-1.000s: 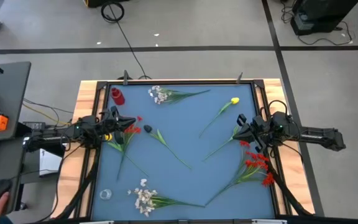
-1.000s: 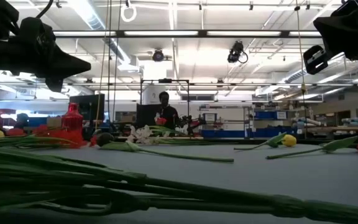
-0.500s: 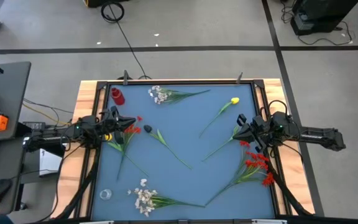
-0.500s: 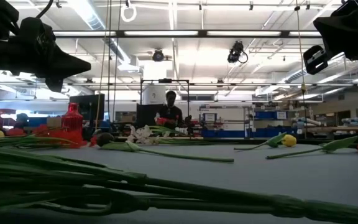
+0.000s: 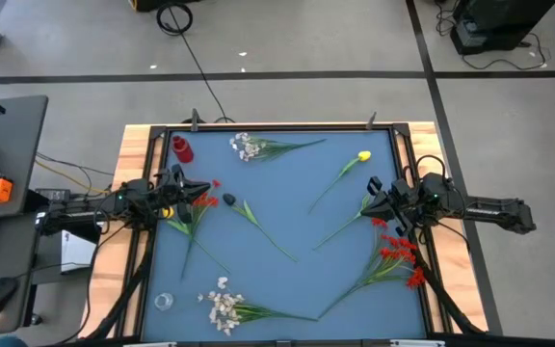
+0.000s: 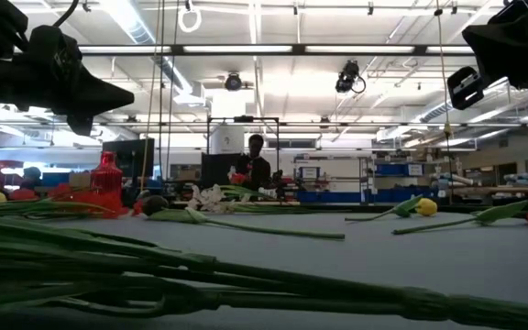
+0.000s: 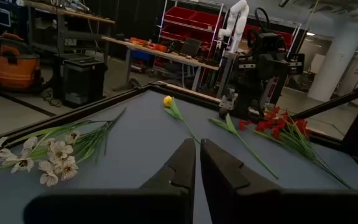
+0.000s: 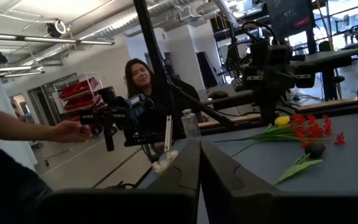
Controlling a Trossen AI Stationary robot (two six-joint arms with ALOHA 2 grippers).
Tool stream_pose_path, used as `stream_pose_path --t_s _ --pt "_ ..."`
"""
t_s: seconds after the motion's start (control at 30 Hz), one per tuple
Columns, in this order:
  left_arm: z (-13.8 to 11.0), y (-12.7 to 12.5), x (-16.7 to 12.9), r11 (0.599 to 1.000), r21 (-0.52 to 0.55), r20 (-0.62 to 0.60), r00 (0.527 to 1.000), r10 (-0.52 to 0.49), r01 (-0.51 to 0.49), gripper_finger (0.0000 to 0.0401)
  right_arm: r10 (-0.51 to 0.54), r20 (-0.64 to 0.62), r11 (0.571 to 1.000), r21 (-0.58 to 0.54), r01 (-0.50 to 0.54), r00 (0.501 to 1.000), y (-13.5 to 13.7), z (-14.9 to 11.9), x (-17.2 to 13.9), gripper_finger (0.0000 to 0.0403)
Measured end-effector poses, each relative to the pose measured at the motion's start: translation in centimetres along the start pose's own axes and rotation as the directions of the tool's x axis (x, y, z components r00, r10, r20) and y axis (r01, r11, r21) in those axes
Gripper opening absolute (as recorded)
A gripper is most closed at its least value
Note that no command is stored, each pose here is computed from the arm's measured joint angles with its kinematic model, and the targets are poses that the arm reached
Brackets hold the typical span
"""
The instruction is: Sort flowers into vase by color
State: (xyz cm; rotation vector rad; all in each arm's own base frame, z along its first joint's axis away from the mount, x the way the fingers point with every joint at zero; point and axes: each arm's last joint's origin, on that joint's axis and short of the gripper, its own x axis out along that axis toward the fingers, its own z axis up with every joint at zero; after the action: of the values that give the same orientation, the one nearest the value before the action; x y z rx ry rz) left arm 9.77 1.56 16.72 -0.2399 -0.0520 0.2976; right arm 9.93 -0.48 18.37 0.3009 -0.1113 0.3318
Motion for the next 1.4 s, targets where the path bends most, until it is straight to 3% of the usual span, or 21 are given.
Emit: stream_pose_path --t_s 0.2,0.3,0.4,0.57,0.77,0.97,1.1,1.23,1.4 --pt "0.0 0.0 0.0 1.0 0.0 0.0 1.0 0.0 0.0 0.0032 -0.008 0.007 1.0 -0.002 0.008 1.0 0.0 0.0 0.0 0.0018" --pt "0.0 0.0 0.0 1.0 0.002 0.0 1.0 0.0 0.0 0.0032 -0.126 0.11 0.992 0.004 0.126 0.986 -0.2 0.7 0.0 0.0018" --pt "0.1 0.1 0.0 0.999 0.044 0.012 0.999 0.03 -0.03 0.0032 -0.187 0.244 0.981 0.095 0.169 0.952 -0.1 1.7 -0.2 0.0018" --pt "0.1 0.1 0.0 0.994 0.101 0.015 0.999 0.034 -0.036 0.0032 -0.187 0.395 0.971 0.211 0.11 0.899 0.3 3.0 -0.6 0.0018" --pt "0.1 0.1 0.0 0.995 0.093 0.016 0.999 0.034 -0.035 0.0032 -0.292 0.58 0.943 0.31 0.125 0.761 0.5 4.4 -1.3 0.0018" --pt "0.2 0.1 0.0 0.997 -0.075 0.026 0.999 0.029 -0.027 0.0032 -0.317 0.629 0.935 0.335 0.121 0.71 0.6 4.7 -1.6 0.0018" --pt "0.2 0.0 0.0 0.984 -0.177 0.026 0.999 0.027 -0.022 0.0032 -0.477 0.565 0.851 0.489 0.193 0.673 -0.3 3.9 -1.3 0.0018" --pt "0.2 0.1 0.0 0.964 -0.266 0.022 0.999 0.028 -0.021 0.0032 -0.59 0.435 0.751 0.605 0.264 0.68 -1.2 2.6 -0.9 0.0018" --pt "0.3 0.0 0.0 0.954 -0.301 0.038 0.999 0.024 -0.012 0.0032 -0.669 0.276 0.648 0.672 0.359 0.69 -1.9 1.9 -0.2 0.0018"
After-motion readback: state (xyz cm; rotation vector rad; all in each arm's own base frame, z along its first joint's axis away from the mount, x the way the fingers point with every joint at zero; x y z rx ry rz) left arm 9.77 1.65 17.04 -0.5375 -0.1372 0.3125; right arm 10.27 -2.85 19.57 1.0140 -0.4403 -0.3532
